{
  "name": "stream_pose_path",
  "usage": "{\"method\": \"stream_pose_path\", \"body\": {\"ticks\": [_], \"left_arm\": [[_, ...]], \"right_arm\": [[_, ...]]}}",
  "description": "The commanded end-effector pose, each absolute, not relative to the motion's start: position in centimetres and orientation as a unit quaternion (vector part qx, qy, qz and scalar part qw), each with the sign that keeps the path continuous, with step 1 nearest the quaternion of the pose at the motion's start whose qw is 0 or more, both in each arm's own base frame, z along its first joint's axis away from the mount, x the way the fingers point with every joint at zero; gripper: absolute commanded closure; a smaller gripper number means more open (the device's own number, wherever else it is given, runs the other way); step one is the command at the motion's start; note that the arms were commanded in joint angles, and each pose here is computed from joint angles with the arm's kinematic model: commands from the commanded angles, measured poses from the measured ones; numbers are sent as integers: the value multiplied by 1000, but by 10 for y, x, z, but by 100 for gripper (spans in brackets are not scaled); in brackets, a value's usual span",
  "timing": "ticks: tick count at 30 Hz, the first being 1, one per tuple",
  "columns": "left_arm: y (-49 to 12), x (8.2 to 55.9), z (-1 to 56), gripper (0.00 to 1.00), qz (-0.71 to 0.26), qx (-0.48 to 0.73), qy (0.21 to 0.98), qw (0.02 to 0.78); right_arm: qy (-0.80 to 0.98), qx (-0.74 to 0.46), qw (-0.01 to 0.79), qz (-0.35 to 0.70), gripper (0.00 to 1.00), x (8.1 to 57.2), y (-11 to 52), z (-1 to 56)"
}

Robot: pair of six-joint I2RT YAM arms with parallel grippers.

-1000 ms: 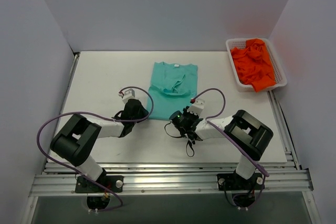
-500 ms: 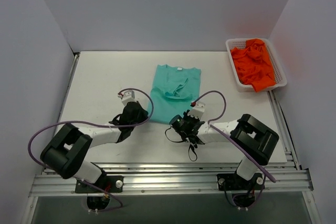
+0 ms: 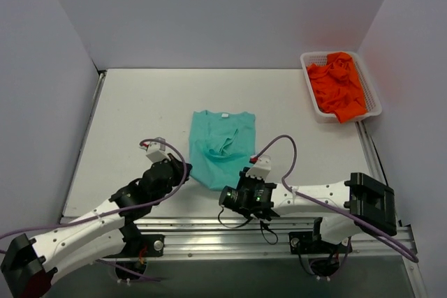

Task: Fold and stack the t-shirts
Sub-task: Fold the tshirt

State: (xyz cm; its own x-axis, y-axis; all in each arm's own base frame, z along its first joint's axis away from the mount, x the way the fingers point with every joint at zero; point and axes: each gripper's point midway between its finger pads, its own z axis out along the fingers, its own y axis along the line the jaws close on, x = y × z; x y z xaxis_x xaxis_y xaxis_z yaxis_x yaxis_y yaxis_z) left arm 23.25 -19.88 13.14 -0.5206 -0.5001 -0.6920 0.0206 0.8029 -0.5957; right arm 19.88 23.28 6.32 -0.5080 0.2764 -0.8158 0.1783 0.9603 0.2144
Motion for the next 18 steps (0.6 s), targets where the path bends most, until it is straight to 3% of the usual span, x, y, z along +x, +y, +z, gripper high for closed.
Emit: {"method": "stream_pose_path", "body": {"ticks": [1, 8, 18], "left_arm": [[-169, 215, 126, 98, -242, -168, 839, 458], [-161, 219, 166, 98, -241, -176, 822, 485], [-184, 262, 222, 98, -231, -170, 797, 531]], "right_arm": [[842, 157, 513, 45, 100, 189, 214, 99], [824, 156, 543, 38, 100, 194, 208, 133], [806, 168, 568, -18, 100, 246, 199, 166]]}}
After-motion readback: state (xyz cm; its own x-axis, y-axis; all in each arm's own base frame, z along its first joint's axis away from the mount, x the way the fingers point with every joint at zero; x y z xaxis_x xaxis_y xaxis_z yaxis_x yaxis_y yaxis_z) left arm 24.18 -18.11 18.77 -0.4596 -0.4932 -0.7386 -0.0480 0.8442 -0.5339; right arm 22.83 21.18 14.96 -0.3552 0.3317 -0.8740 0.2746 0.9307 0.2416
